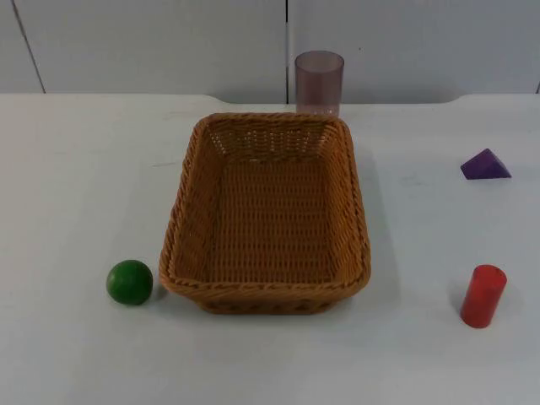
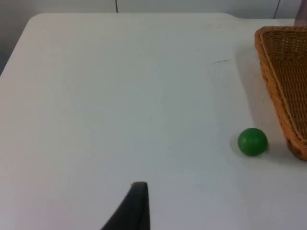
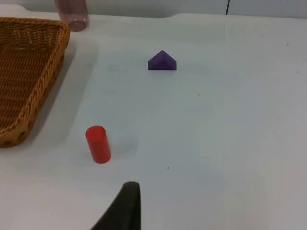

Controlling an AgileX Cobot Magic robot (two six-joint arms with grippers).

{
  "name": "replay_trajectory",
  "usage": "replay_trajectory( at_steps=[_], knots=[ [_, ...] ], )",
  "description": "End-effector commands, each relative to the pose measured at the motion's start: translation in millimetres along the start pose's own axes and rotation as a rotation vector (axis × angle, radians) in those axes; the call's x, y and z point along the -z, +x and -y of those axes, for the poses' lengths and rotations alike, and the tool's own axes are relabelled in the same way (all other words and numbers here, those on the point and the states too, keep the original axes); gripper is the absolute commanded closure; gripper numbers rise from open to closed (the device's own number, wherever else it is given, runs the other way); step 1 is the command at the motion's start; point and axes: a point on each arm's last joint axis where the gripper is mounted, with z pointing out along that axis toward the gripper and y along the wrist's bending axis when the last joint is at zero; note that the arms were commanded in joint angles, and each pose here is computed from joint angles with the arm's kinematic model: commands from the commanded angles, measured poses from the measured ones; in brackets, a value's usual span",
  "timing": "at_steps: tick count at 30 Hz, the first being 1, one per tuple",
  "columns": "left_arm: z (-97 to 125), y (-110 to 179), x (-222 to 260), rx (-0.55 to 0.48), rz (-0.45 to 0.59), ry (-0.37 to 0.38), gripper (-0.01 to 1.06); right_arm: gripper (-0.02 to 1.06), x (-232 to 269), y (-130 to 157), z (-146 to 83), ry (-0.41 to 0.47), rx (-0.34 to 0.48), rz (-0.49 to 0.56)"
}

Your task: Pick up the basket with the left hand and place the triangular block into the basket with the right hand.

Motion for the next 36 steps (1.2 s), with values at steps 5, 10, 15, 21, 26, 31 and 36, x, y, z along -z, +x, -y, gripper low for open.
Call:
replay_trajectory(
  at_steps=[5,10,15,21,26,31,36],
  knots=[
    [5,-16,3,0.038,0.054,0.056,0.00,-0.01,0,-24,0,0.004,0.016,-0.009],
    [5,-50,-7,0.048,0.085,0.051,0.00,-0.01,-9,-64,2,0.005,0.018,0.008],
    [6,-86,-38,0.081,0.007,0.063,0.00,-0.01,-36,-105,3,0.003,0.019,-0.026],
    [5,-116,-82,0.093,-0.142,0.057,0.00,-0.01,-76,-130,3,-0.003,0.018,-0.102],
    [4,-123,-119,0.090,-0.242,0.048,0.00,-0.01,-108,-132,3,-0.007,0.018,-0.190],
    [2,-117,-150,0.096,-0.341,0.040,0.00,-0.01,-134,-128,3,-0.008,0.022,-0.284],
    [2,-113,-164,0.095,-0.390,0.048,0.00,-0.01,-147,-125,3,-0.006,0.029,-0.330]
  ],
)
